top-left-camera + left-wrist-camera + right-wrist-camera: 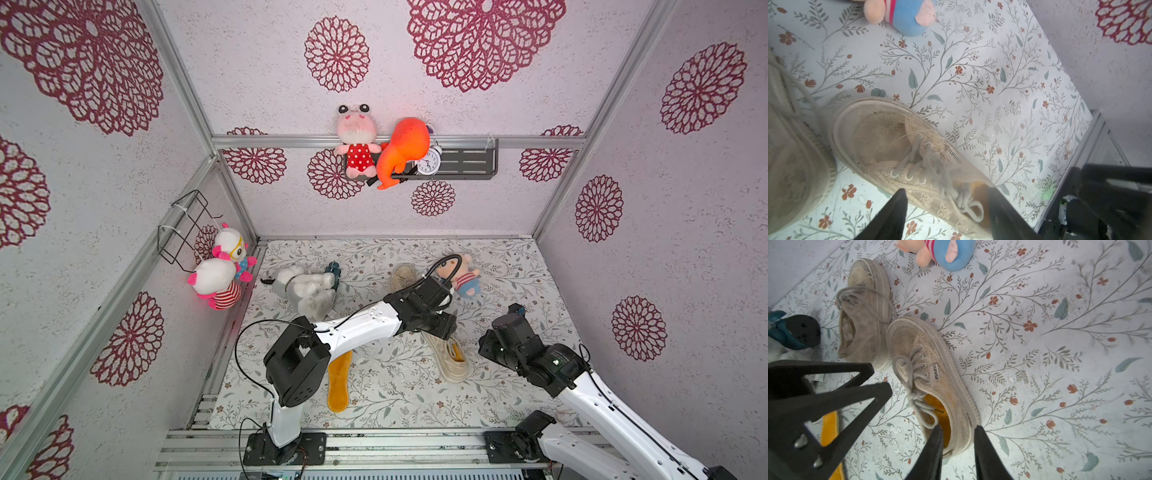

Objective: Remove the insole from the shoe
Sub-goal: Untie the shoelace on the shoe.

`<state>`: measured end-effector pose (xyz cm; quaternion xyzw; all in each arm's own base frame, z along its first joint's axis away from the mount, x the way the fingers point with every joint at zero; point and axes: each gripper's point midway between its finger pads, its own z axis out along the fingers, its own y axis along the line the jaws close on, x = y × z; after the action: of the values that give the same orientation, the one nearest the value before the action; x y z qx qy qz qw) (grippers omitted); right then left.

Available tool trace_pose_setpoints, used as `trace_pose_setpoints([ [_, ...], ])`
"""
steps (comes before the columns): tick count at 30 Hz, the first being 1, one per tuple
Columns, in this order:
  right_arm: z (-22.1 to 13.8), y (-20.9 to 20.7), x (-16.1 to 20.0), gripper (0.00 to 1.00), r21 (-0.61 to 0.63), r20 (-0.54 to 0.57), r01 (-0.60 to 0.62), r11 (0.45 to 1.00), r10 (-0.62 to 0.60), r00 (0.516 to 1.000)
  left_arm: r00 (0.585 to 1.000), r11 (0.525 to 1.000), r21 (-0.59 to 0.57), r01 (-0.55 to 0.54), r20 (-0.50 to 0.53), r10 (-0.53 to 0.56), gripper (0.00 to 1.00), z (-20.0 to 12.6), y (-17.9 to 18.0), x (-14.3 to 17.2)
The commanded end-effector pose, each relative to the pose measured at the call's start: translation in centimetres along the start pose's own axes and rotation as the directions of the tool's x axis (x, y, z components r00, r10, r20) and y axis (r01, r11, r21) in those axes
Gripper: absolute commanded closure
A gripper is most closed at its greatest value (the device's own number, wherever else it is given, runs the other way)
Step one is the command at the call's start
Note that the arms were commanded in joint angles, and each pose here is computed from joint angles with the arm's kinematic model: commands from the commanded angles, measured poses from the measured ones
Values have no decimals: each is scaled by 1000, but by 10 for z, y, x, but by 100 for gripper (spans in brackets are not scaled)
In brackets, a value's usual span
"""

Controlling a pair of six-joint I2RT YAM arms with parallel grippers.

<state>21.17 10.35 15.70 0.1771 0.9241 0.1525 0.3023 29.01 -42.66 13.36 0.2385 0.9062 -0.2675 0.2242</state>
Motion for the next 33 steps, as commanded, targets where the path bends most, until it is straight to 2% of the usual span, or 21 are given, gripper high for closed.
trace_pose_setpoints([
  [1, 4, 26, 10, 77, -140, -59, 16, 990, -25, 998, 991, 991, -14, 132, -24, -132, 38, -3, 5, 8],
  [4, 14, 44, 23, 79, -212, -133, 125, 969, -155, 979, 987, 989, -13, 146, 75, -145, 39, -19, 10, -5],
  [6, 22, 42, 30, 79, -195, -166, 209, 958, -242, 956, 975, 990, -2, 143, 173, -141, 39, -37, 11, -19],
  [9, 31, 34, 32, 82, -149, -187, 336, 930, -360, 914, 937, 993, 0, 115, 332, -108, 37, -68, 13, -39],
  [12, 40, 36, 36, 82, -161, -219, 422, 892, -449, 866, 901, 994, -21, 104, 426, -85, 35, -89, 21, -47],
  [15, 48, 44, 39, 82, -196, -234, 463, 864, -500, 834, 892, 992, -41, 116, 444, -86, 34, -96, 30, -44],
  [21, 55, 56, 41, 79, -250, -239, 490, 835, -544, 804, 887, 987, -54, 152, 449, -112, 33, -97, 42, -33],
  [24, 59, 53, 45, 79, -245, -260, 499, 831, -553, 792, 880, 985, -55, 164, 459, -120, 32, -98, 45, -31],
  [33, 68, 49, 48, 71, -225, -293, 522, 823, -568, 769, 872, 985, -50, 164, 474, -121, 31, -100, 48, -34],
])
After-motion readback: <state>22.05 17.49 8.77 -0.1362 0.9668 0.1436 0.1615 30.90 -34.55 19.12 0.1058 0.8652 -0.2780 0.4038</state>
